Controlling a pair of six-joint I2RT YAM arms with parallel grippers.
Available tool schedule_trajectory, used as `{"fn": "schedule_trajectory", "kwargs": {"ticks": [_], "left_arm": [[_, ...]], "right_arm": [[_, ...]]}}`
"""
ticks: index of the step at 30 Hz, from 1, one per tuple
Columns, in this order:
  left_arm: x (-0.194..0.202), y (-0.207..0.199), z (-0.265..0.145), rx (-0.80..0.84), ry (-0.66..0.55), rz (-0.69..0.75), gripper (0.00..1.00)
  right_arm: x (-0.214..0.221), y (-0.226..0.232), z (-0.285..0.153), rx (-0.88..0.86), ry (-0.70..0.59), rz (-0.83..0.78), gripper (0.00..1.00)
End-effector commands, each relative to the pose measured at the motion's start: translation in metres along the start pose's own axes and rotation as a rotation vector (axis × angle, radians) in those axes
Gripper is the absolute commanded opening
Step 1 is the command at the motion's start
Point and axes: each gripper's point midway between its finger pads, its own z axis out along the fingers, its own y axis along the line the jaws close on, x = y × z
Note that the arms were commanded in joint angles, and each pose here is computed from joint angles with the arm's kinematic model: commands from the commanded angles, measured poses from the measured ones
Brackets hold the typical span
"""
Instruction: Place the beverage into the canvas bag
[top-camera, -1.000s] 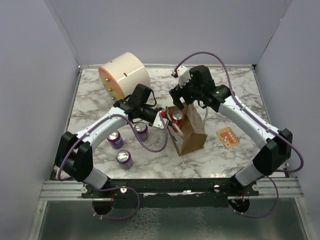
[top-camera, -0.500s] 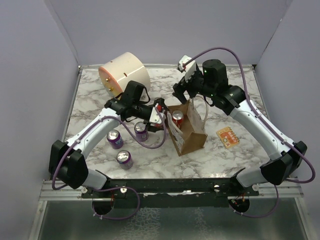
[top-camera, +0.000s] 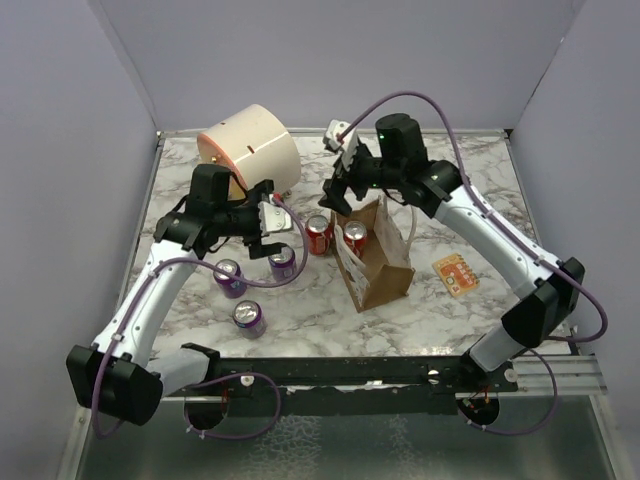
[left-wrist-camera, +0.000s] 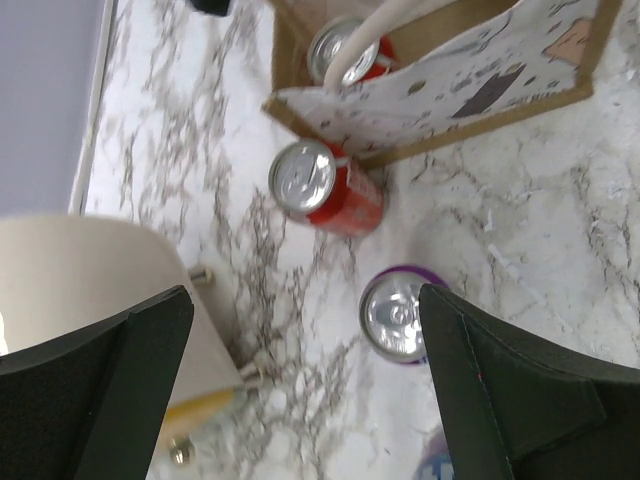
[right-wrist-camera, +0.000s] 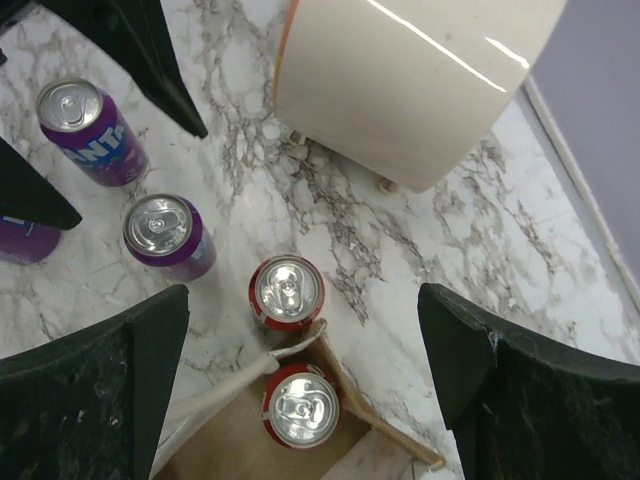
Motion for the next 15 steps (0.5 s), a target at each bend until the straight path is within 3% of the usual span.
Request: {"fn": "schedule_trajectory", "kwargs": {"ticks": [1,8,15], "left_arm": [[0.040,0.014,-0.032,-0.215,0.169,-0.187,0.98],[0.083,0.036,-0.087,-0.495,0.316,-0.313,0.99],[0.088,0.039,-0.101,-0.559,0.300,-0.364,0.99]], "right_arm": [[0.017,0.021,0.030,-0.078,0.091,-0.025,0.97],[0.063,0.029,0.068,-0.127,0.280,-0.087,1.00],[0.094,0.037,0.094,-0.137,0.397,-0.151,1.00]]}}
